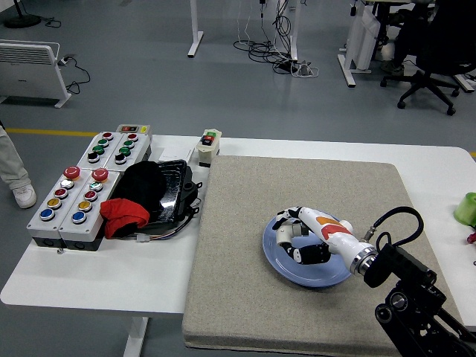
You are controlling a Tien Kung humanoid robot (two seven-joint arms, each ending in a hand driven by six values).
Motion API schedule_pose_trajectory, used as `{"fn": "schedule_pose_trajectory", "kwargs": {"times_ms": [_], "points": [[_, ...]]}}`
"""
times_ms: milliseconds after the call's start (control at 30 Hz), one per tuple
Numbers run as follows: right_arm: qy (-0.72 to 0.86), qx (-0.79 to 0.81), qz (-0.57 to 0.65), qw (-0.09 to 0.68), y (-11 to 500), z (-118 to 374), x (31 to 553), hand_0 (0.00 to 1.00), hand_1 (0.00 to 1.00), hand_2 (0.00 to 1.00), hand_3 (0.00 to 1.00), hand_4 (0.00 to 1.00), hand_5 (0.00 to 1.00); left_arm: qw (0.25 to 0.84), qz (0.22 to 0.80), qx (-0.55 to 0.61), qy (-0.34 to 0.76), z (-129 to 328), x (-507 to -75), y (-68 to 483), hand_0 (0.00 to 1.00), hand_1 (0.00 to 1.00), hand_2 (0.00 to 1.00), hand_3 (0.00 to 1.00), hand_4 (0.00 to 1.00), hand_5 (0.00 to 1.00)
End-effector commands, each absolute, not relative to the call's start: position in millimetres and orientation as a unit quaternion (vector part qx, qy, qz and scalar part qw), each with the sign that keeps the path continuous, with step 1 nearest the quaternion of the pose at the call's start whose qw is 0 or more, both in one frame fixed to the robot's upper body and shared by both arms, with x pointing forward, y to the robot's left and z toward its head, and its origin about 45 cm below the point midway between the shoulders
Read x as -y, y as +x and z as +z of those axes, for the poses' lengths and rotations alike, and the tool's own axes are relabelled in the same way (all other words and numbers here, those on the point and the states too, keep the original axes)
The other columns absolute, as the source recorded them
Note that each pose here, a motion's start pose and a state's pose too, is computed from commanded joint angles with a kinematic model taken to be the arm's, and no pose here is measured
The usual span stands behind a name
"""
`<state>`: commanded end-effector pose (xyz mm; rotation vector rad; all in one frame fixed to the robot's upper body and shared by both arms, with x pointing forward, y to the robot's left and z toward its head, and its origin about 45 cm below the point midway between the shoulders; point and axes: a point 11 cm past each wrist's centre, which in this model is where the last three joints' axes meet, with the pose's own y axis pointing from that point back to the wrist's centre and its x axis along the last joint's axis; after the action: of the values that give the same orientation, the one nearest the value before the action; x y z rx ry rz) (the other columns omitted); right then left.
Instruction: Pick pipe place plate twice
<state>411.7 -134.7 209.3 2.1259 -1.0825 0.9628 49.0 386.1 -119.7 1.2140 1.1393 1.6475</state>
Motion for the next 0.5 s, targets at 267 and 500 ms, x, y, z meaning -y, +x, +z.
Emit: {"fn": "schedule_pose_trajectory", "kwargs": {"times_ms": [267,500], "points": [[0.774,0.386,0.383,0.323,412.2,200.6,137.8,0.998,0.950,0.998,0.843,0.709,0.150,0.388,0.649,-0.448,0.477,-119.5,-386.8,49.1,0.621,0.589,0.523,0.591,0.274,0.998],[0.768,0.396,0.388,0.320,412.7,204.6,140.1,0.998,0.955,0.998,0.869,0.702,0.144,0.387,0.649,-0.449,0.477,-119.8,-386.7,47.3,0.621,0.588,0.521,0.591,0.274,0.998]]}}
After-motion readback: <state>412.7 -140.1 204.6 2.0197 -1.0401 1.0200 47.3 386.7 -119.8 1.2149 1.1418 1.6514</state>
